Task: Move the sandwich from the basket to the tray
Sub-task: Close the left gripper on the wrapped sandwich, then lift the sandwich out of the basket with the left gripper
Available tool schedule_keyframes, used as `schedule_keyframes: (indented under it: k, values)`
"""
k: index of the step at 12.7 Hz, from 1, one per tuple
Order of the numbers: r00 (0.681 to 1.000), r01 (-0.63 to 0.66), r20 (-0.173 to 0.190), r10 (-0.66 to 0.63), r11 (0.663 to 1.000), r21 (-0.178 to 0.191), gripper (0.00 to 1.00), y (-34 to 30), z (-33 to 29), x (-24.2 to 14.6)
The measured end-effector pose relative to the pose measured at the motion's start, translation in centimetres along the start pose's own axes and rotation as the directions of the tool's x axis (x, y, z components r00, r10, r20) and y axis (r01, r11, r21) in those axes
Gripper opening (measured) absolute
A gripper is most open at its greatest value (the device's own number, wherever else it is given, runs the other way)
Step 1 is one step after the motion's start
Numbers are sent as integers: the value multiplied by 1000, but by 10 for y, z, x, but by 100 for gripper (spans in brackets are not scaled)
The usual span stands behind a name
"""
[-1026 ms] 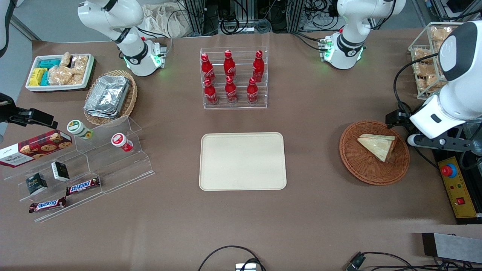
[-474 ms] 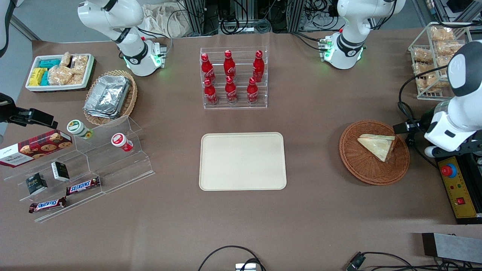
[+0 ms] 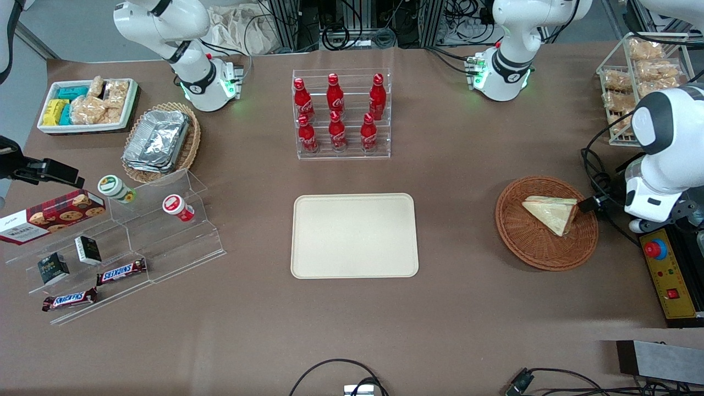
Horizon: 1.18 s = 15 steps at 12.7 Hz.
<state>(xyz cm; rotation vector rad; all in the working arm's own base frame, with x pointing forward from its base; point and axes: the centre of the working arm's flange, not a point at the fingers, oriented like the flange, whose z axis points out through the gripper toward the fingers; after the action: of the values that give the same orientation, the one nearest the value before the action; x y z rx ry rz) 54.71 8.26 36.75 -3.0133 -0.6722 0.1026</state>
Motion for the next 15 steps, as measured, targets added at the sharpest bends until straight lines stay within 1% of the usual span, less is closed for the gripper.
schedule_keyframes:
  k: [1, 2, 3, 6, 9, 11, 13, 15]
  values:
    - [999, 51, -16, -51, 998, -27, 100, -5, 17, -4]
    - [994, 104, -16, -105, 994, -43, 100, -5, 31, -9]
    - [989, 150, -8, -150, 988, -45, 100, -2, 40, -14]
    - [979, 205, 25, -204, 978, -27, 100, 5, 60, -18]
    - [970, 230, 74, -231, 973, 10, 100, 5, 93, -18]
    - [965, 241, 100, -243, 970, 32, 100, 6, 115, -19]
    - [963, 244, 108, -247, 969, 40, 100, 6, 127, -18]
    - [960, 260, 100, -262, 965, 33, 100, 7, 132, -16]
